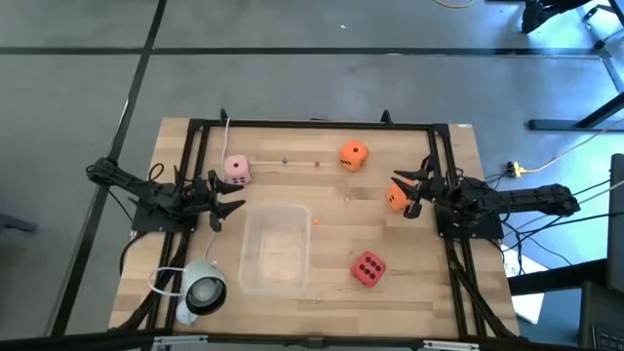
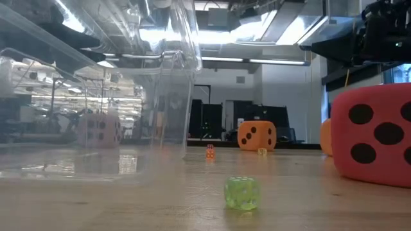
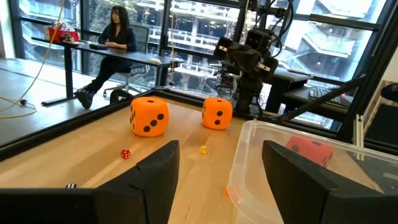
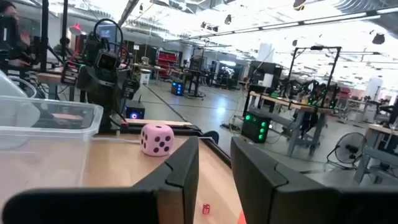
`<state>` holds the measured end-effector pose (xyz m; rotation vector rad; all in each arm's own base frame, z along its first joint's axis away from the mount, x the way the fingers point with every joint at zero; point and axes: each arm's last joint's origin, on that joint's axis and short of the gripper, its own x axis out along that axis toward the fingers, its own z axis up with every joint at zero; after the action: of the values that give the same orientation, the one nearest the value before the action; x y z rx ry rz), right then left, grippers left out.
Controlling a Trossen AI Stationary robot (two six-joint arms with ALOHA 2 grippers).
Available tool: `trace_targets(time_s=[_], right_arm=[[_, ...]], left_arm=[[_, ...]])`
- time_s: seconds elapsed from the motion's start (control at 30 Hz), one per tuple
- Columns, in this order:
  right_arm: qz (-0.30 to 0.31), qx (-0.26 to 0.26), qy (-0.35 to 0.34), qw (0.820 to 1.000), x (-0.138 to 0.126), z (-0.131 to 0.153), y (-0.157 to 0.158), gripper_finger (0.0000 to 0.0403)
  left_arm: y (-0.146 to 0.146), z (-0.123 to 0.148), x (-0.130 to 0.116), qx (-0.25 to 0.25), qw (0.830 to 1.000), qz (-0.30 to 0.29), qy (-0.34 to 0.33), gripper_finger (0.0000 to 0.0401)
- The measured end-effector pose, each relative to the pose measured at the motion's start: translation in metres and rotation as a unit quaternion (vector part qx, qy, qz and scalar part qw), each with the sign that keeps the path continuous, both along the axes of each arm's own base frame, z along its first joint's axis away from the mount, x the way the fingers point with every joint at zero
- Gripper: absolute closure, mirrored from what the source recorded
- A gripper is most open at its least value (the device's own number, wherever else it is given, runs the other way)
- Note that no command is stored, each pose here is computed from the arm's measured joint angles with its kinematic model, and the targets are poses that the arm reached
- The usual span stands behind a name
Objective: Pick & Place Dice
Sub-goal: Put the bottom large orange die in the bin
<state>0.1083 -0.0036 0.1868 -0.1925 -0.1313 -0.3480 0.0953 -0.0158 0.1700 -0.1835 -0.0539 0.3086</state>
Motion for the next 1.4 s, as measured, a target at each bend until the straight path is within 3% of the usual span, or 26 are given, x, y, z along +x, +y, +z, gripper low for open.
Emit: trace_targets(time_s=[0.13, 0.4, 0.5, 0.6, 0.7, 0.87, 1.07, 1.23, 1.4], right_arm=[[0.003, 0.013, -0.013, 1.0, 0.0, 0.002, 0.0, 0.0309], [0.009, 0.119, -0.057, 0.991, -0.001, 0.003, -0.001, 0.0309], [0.025, 0.202, -0.088, 0.975, -0.001, 0.003, -0.001, 0.0309], [0.043, 0.298, -0.123, 0.946, -0.001, 0.003, -0.001, 0.0309], [0.048, 0.35, -0.143, 0.924, -0.001, 0.003, -0.001, 0.0309], [0.062, 0.397, -0.16, 0.902, -0.001, 0.003, -0.001, 0.0309], [0.055, 0.442, -0.223, 0.867, -0.003, 0.01, -0.003, 0.0309], [0.034, 0.441, -0.231, 0.866, -0.004, 0.009, -0.004, 0.0309], [0.03, 0.417, -0.223, 0.88, -0.004, 0.01, -0.004, 0.0309]], left_arm=[[0.0, 0.0, 0.0, 0.0, 1.0, 0.0, 0.0, 0.0177], [0.0, 0.001, 0.0, -0.002, 1.0, 0.007, -0.004, 0.0177], [0.001, 0.003, -0.001, -0.033, 0.999, 0.022, -0.023, 0.0177], [0.001, 0.005, -0.001, -0.081, 0.995, 0.02, -0.05, 0.0177], [0.002, 0.01, -0.002, -0.094, 0.992, 0.034, -0.079, 0.0177], [0.003, 0.023, -0.004, -0.129, 0.98, 0.017, -0.151, 0.0177], [0.004, 0.033, -0.008, -0.129, 0.972, 0.021, -0.196, 0.0177], [0.007, 0.038, -0.011, -0.184, 0.953, 0.042, -0.238, 0.0177], [0.007, 0.039, -0.011, -0.218, 0.941, 0.036, -0.256, 0.0177]])
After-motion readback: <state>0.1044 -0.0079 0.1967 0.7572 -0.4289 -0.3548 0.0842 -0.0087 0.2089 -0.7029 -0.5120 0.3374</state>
